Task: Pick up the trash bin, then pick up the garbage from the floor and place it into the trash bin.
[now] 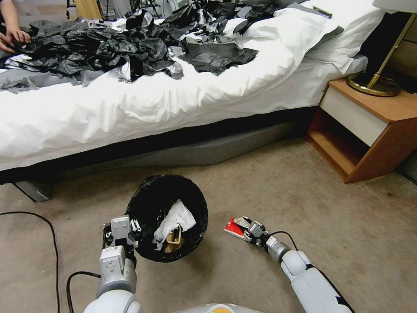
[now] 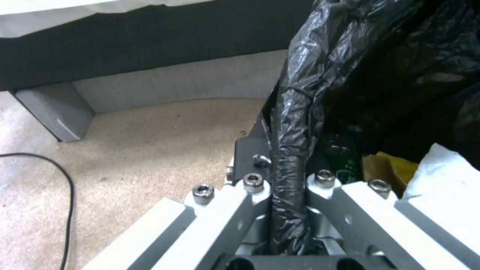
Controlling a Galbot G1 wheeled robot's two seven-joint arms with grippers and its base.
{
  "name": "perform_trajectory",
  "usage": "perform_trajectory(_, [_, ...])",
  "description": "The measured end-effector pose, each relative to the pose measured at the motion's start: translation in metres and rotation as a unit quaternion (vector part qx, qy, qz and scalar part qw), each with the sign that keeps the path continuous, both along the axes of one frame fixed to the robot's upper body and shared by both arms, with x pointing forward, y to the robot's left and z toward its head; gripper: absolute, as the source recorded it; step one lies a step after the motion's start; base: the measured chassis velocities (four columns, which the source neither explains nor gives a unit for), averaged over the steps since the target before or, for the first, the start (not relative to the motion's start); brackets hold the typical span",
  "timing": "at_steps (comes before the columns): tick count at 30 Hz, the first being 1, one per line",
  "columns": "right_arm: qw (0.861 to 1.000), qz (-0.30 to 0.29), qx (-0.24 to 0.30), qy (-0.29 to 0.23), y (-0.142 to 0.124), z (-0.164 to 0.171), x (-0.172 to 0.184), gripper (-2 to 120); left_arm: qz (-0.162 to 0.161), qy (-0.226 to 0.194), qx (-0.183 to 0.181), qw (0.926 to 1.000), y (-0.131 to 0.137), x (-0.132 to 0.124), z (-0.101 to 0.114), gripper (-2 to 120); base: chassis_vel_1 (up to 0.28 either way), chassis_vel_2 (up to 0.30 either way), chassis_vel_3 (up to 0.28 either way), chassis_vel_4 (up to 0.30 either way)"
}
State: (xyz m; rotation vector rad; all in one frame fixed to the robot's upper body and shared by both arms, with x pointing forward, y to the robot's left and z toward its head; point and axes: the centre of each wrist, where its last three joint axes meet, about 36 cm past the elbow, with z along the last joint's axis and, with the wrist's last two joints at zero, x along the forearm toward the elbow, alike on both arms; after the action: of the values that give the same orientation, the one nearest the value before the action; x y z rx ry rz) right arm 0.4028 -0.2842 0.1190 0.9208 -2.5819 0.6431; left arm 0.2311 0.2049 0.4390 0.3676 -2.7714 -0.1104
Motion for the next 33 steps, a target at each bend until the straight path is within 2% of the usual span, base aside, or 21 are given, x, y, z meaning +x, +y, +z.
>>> perform_trajectory(2, [1.000,-0.004,0.001,-0.001,-0.003,0.001,-0.001,9,0.000,-0.001,0.000,1.0000,0.000,0.000,0.000,0,0.000,0.000,0.000,0.000])
perform_trajectory(6, [1.000,-0.009,0.002,-0.005,-0.005,0.002,-0.002,0,-0.001,-0.001,0.000,1.0000,0.000,0.001,0.000,0,0.000,0.000,0.000,0.000])
perform_trajectory(18, [0.999,-0.026,0.019,-0.028,-0.005,0.013,-0.001,0,-0.002,-0.002,0.001,1.0000,0.000,0.001,0.001,0,0.000,0.000,0.000,0.000])
perform_trajectory(21, [0.997,-0.041,0.043,-0.048,0.000,0.023,-0.001,0,-0.002,-0.003,0.001,1.0000,0.000,0.000,0.002,0,0.000,0.000,0.000,0.000])
perform_trajectory(23, [0.993,-0.053,0.079,-0.073,0.008,0.039,-0.002,0,-0.002,-0.003,0.001,1.0000,0.000,0.000,0.002,0,0.000,0.000,0.000,0.000])
perform_trajectory(24, [0.987,-0.060,0.111,-0.103,0.017,0.061,0.000,0,-0.003,-0.002,0.001,1.0000,0.000,0.000,0.002,0,0.000,0.000,0.000,0.000])
perform_trajectory(25, [0.987,-0.060,0.111,-0.103,0.017,0.061,0.000,0,-0.003,-0.002,0.001,1.0000,0.000,0.000,0.002,0,0.000,0.000,0.000,0.000])
perform_trajectory(27, [0.976,-0.060,0.150,-0.148,0.028,0.096,0.003,0,-0.003,-0.002,0.001,1.0000,0.000,0.000,0.002,0,0.000,0.000,0.000,0.000])
perform_trajectory(29, [0.957,-0.049,0.191,-0.213,0.040,0.141,0.007,0,-0.004,-0.002,0.001,1.0000,-0.001,0.000,0.002,0,0.000,0.000,0.000,0.000])
perform_trajectory(30, [0.957,-0.049,0.191,-0.213,0.040,0.141,0.007,0,-0.004,-0.002,0.001,1.0000,-0.001,0.000,0.002,0,0.000,0.000,0.000,0.000])
perform_trajectory(32, [0.946,-0.043,0.210,-0.244,0.046,0.167,0.007,0,-0.004,-0.002,0.002,1.0000,-0.001,0.000,0.002,0,0.000,0.000,0.000,0.000])
perform_trajectory(33, [0.931,-0.034,0.235,-0.277,0.056,0.198,0.005,0,-0.004,-0.002,0.001,1.0000,-0.001,0.000,0.002,0,0.000,0.000,0.000,0.000])
